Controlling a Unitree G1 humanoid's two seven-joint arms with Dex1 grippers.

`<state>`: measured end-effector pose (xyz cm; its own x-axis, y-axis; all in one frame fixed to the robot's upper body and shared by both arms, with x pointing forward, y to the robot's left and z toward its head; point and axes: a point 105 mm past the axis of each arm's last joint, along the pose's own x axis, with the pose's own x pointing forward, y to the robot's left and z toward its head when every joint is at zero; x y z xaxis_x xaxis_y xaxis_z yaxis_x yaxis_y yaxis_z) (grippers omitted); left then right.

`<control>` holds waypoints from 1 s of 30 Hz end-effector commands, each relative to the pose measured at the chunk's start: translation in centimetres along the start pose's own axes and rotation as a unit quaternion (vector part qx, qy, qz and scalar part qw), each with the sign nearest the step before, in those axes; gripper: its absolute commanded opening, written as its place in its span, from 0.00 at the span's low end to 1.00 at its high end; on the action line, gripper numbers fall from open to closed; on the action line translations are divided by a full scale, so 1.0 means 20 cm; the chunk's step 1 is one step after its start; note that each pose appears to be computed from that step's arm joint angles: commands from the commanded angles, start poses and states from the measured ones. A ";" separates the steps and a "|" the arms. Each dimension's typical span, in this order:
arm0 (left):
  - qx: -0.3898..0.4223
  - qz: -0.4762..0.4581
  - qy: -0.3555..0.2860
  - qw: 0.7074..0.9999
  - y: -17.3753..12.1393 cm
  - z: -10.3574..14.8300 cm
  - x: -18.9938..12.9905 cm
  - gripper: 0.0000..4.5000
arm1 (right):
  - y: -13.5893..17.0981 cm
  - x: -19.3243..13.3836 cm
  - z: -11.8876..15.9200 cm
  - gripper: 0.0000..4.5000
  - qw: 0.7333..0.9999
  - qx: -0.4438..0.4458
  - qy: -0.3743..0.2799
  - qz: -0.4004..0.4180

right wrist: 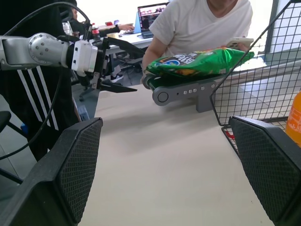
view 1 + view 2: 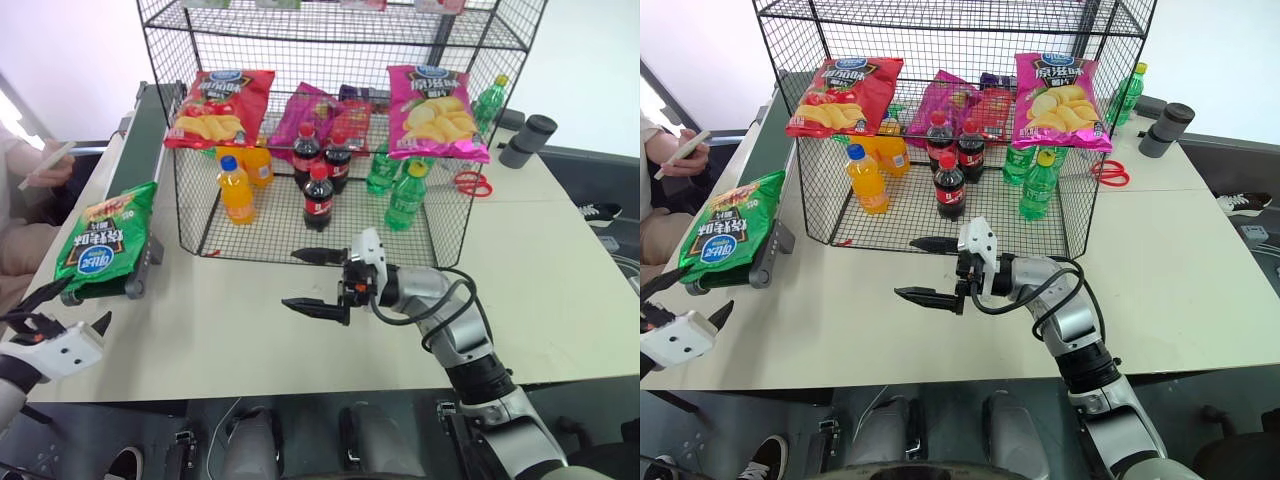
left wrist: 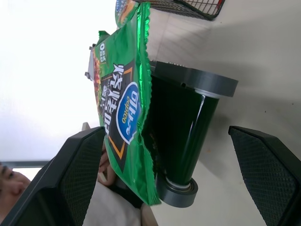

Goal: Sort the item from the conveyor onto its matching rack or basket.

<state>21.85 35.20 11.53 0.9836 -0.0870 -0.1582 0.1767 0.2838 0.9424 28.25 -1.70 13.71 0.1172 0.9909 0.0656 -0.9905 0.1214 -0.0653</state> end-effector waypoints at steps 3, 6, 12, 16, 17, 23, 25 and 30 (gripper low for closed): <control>0.005 0.012 -0.001 1.000 0.05 0.00 0.04 1.00 | 0.00 0.00 0.04 0.99 1.000 -0.025 -0.006 -0.002; 0.005 0.013 -0.004 1.000 0.05 0.01 0.06 1.00 | 0.00 0.00 0.04 0.99 1.000 -0.028 -0.004 -0.005; -0.007 -0.004 -0.009 1.000 0.02 0.02 0.09 0.81 | -0.02 -0.01 0.04 1.00 0.999 -0.032 -0.002 -0.015; -0.012 0.006 -0.006 1.000 0.03 0.01 0.09 0.36 | -0.03 -0.02 0.04 1.00 0.999 -0.035 0.001 -0.020; -0.013 0.007 -0.006 1.000 0.04 0.01 0.09 0.24 | -0.03 -0.02 0.04 1.00 0.999 -0.035 0.001 -0.021; -0.044 0.041 -0.011 0.998 0.14 0.02 0.08 0.00 | -0.04 -0.02 0.03 1.00 0.999 -0.040 0.003 -0.025; -0.053 0.048 -0.014 0.997 0.18 0.03 0.08 0.00 | -0.05 -0.02 0.03 1.00 0.999 -0.040 0.003 -0.027; -0.124 0.092 -0.083 0.985 0.38 0.17 0.04 0.00 | -0.07 -0.03 0.03 1.00 0.998 -0.045 0.005 -0.033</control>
<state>24.05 34.75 16.16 0.9931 -0.1149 -0.0227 0.0781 0.5048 0.8597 29.05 -2.16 13.25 0.1719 0.9844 0.0369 -0.9792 0.1748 -0.1026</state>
